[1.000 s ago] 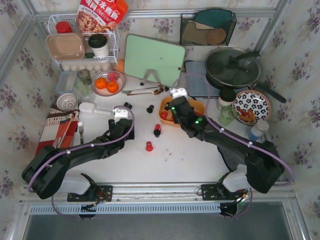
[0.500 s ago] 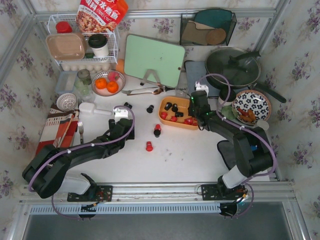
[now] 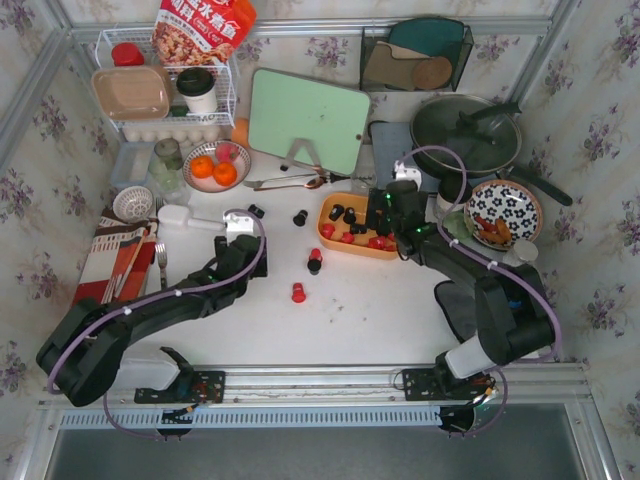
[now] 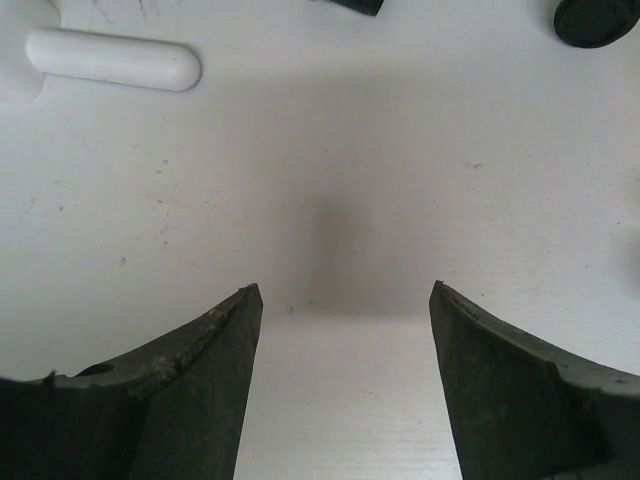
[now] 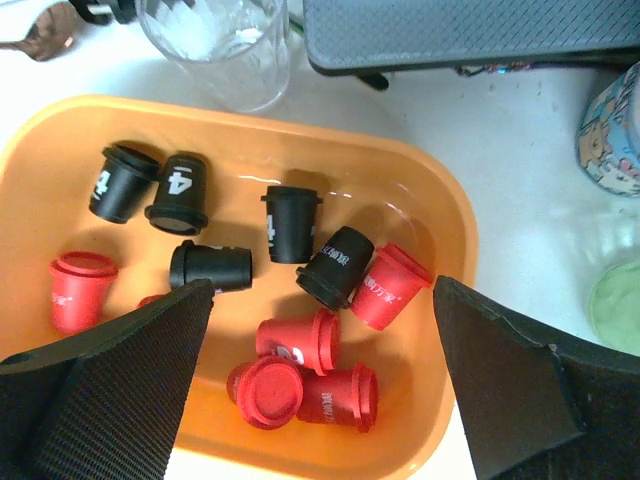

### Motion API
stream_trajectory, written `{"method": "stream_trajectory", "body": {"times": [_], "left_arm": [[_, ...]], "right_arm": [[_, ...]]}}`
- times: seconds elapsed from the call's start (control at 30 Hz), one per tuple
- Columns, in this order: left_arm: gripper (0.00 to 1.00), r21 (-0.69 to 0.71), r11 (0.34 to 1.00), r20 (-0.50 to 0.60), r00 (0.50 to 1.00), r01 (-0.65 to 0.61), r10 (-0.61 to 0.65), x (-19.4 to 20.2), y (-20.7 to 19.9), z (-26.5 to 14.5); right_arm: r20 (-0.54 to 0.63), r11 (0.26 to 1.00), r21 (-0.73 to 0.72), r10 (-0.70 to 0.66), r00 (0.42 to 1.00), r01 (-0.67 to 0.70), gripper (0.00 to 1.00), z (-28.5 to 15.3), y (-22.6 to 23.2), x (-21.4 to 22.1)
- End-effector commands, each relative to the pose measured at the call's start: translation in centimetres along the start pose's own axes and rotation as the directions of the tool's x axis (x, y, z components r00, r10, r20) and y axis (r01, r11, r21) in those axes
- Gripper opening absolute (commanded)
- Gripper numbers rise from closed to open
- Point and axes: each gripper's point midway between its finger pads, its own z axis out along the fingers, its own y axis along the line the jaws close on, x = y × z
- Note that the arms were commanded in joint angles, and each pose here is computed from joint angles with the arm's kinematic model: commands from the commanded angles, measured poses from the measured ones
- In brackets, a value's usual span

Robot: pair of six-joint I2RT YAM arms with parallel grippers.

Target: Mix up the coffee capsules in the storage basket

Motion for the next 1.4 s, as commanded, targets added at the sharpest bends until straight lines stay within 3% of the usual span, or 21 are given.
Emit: {"method": "stream_trajectory", "body": {"times": [0.0, 0.2, 0.3, 0.5, 0.67, 0.87, 1.0, 1.13, 1.37], "left_arm": [[0.71, -0.022, 1.000, 0.018, 1.000, -0.019, 0.019, -1.5, 0.6, -0.7], [0.71, 0.009, 1.000, 0.037, 0.999, -0.004, 0.003, -3.8, -0.1, -1.7], [0.71, 0.006, 1.000, 0.036, 0.999, -0.002, 0.002, -5.1, -0.2, -1.8], [0.71, 0.014, 0.999, -0.022, 0.999, 0.033, -0.033, -6.6, -0.7, -1.2], [0.70, 0.005, 0.994, -0.104, 0.989, 0.111, -0.110, -7.1, -0.8, 0.0], [0.70, -0.078, 0.991, -0.249, 0.960, 0.107, -0.124, -6.2, 0.1, 4.0], [0.68, -0.097, 0.961, -0.316, 0.908, 0.257, -0.275, -6.5, 0.7, 6.7], [0.68, -0.119, 0.942, -0.315, 0.888, 0.313, -0.335, -7.4, 0.4, 9.3], [0.68, -0.121, 0.953, -0.337, 0.892, 0.278, -0.303, -8.9, -0.5, 13.0]], "right_arm": [[0.063, 1.000, -0.008, -0.003, 0.998, 0.003, 1.00, -1.1, 0.0, -2.0], [0.133, 1.000, 0.018, 0.003, 0.991, -0.006, 1.00, -2.3, -1.2, -2.6], [0.150, 0.994, -0.095, 0.071, 0.986, -0.057, 1.00, -2.5, -0.3, -2.8], [0.143, 0.976, -0.132, 0.191, 0.971, -0.173, 1.00, -2.4, -3.0, -3.1], [0.207, 0.970, -0.171, 0.206, 0.956, -0.172, 1.00, -4.1, -3.4, -3.4], [0.260, 0.961, -0.238, 0.205, 0.944, -0.144, 1.00, -5.8, -2.7, -3.9], [0.278, 0.955, -0.264, 0.209, 0.938, -0.135, 1.00, -6.5, -2.3, -4.4], [0.285, 0.953, -0.276, 0.207, 0.936, -0.127, 1.00, -6.8, -2.1, -4.7], [0.297, 0.951, -0.290, 0.201, 0.933, -0.112, 1.00, -7.2, -1.9, -5.0]]}}
